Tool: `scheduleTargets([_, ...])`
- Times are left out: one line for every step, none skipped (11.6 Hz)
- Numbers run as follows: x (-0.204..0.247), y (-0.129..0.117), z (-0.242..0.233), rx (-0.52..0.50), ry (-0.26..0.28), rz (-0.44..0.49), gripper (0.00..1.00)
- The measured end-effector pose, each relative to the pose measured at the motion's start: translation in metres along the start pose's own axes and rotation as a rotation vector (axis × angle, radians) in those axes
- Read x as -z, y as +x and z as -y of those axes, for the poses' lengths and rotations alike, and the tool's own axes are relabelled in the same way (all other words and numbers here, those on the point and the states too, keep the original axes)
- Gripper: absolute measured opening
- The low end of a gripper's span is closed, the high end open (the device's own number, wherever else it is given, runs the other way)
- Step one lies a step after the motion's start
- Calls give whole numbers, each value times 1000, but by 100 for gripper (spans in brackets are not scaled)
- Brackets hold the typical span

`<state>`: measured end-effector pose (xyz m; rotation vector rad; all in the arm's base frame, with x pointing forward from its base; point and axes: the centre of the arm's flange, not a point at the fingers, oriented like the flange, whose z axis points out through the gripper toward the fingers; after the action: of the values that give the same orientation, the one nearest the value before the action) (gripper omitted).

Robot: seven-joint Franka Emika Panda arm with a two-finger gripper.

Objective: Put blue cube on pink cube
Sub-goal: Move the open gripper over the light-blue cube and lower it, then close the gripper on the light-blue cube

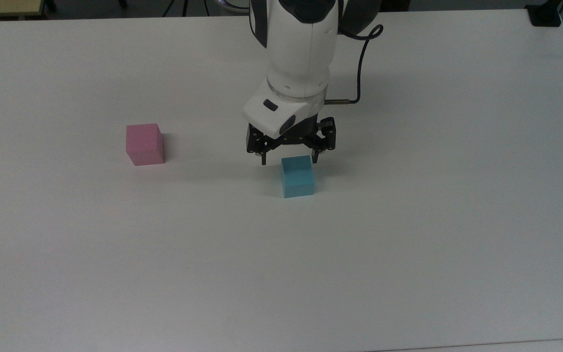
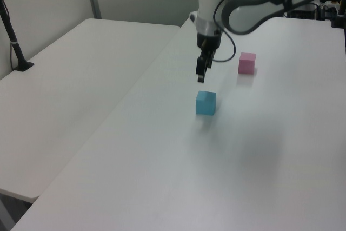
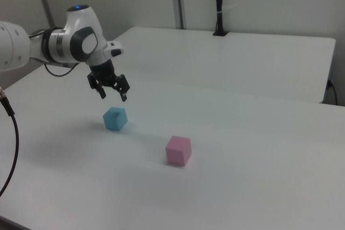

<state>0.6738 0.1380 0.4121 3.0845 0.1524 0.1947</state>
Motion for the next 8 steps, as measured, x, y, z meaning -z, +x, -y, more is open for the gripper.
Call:
scheduleTargets([-15,-1,11,16,-3,21,100])
scheduleTargets([-29,-2,20,29,-6,36,100])
scheduleTargets([-42,-3,24,36,-9,50,100])
scheduleTargets([-52,-4,25,37,-13,63,100])
scheduleTargets([-58,-5,25,38,-15,72,100])
scheduleTargets([-61,-5,25,38,-16,77,100])
scheduleTargets([-63,-6,25,39,-17,80,100])
scheduleTargets([-66,-7,25,41,-19,85,97])
